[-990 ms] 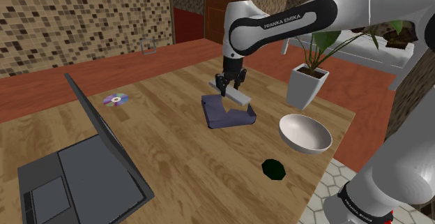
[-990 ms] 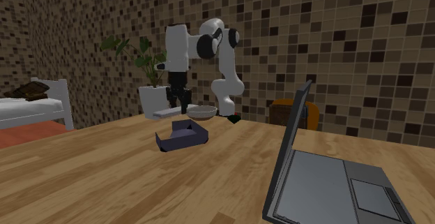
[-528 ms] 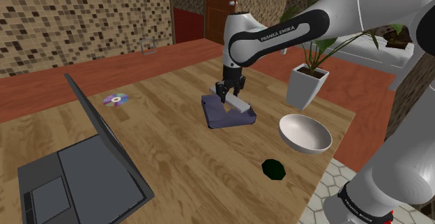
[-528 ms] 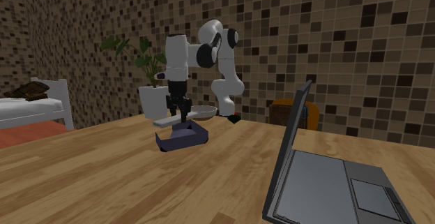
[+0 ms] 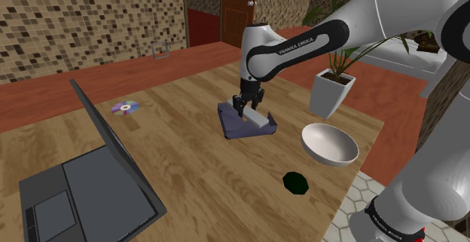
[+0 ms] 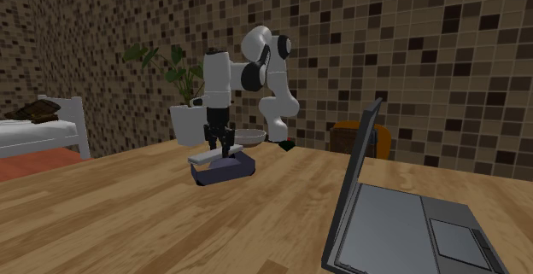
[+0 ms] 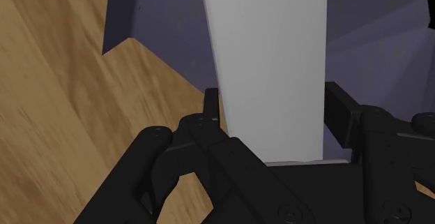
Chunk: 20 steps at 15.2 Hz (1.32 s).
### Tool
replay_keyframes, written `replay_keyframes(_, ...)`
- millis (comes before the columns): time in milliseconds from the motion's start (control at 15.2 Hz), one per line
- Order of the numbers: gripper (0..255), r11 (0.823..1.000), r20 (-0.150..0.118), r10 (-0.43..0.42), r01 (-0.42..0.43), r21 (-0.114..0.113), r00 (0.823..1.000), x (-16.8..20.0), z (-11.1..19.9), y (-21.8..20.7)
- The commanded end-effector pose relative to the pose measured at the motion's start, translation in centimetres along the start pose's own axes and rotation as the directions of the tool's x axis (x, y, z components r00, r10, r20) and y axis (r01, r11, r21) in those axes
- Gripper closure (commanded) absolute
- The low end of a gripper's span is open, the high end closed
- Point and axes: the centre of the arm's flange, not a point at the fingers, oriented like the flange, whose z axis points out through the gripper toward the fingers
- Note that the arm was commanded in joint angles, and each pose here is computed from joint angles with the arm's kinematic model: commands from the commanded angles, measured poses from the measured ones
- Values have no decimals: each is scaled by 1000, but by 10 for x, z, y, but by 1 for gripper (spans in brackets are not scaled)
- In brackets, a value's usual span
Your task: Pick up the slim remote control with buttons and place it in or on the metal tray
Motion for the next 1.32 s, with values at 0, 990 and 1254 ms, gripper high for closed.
replay_keyframes(0, 255, 1000, 1, 0, 0, 0, 1000, 0, 1, 0)
replay_keyframes(990, 0, 1000, 1, 0, 0, 0, 1000, 0, -49, 0)
replay_keyframes(1254, 0, 1000, 1, 0, 0, 0, 1000, 0, -49, 0)
